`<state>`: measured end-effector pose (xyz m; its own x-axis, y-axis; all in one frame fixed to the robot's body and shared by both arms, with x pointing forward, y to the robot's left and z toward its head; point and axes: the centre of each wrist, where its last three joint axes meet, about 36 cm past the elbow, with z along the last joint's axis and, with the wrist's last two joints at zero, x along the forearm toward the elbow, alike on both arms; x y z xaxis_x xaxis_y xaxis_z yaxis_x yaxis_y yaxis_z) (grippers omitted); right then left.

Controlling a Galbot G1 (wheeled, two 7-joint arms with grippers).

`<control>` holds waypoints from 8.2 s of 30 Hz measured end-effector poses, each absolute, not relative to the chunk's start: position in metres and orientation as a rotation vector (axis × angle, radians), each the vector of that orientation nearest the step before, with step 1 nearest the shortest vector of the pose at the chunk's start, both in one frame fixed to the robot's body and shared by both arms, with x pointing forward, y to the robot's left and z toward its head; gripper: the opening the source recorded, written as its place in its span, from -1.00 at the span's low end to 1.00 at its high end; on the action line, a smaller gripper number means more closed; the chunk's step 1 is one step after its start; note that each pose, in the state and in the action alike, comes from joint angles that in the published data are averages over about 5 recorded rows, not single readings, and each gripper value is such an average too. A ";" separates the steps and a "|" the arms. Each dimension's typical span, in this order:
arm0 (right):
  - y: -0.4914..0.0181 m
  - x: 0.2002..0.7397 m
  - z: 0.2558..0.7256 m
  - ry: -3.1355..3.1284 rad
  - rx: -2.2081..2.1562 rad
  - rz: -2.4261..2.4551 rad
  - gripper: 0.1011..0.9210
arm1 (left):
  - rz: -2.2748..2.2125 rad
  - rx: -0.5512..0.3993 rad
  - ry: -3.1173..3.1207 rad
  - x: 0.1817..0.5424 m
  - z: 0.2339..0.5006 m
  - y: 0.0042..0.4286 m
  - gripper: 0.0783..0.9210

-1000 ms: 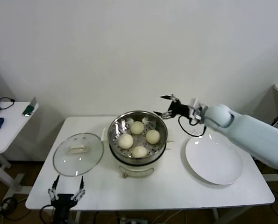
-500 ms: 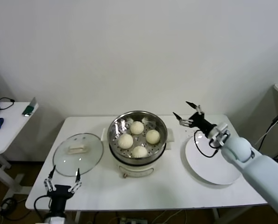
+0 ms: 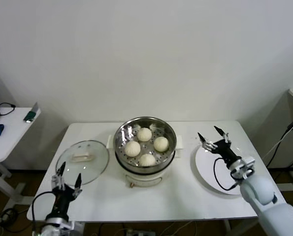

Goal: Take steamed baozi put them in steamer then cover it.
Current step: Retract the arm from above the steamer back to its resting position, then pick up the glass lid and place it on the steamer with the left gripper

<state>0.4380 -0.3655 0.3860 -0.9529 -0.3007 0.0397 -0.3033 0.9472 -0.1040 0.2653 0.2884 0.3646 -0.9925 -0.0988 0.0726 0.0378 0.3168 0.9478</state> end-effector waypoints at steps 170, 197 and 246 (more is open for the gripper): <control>-0.383 0.449 0.295 -2.946 0.275 0.438 0.76 | -2.166 -0.022 -2.199 0.452 0.450 0.014 -0.83; -0.381 0.456 0.295 -2.950 0.278 0.451 0.76 | -2.134 -0.025 -2.164 0.459 0.436 0.018 -0.83; -0.382 0.457 0.312 -2.917 0.249 0.429 0.76 | -2.104 -0.032 -2.224 0.441 0.440 0.049 0.44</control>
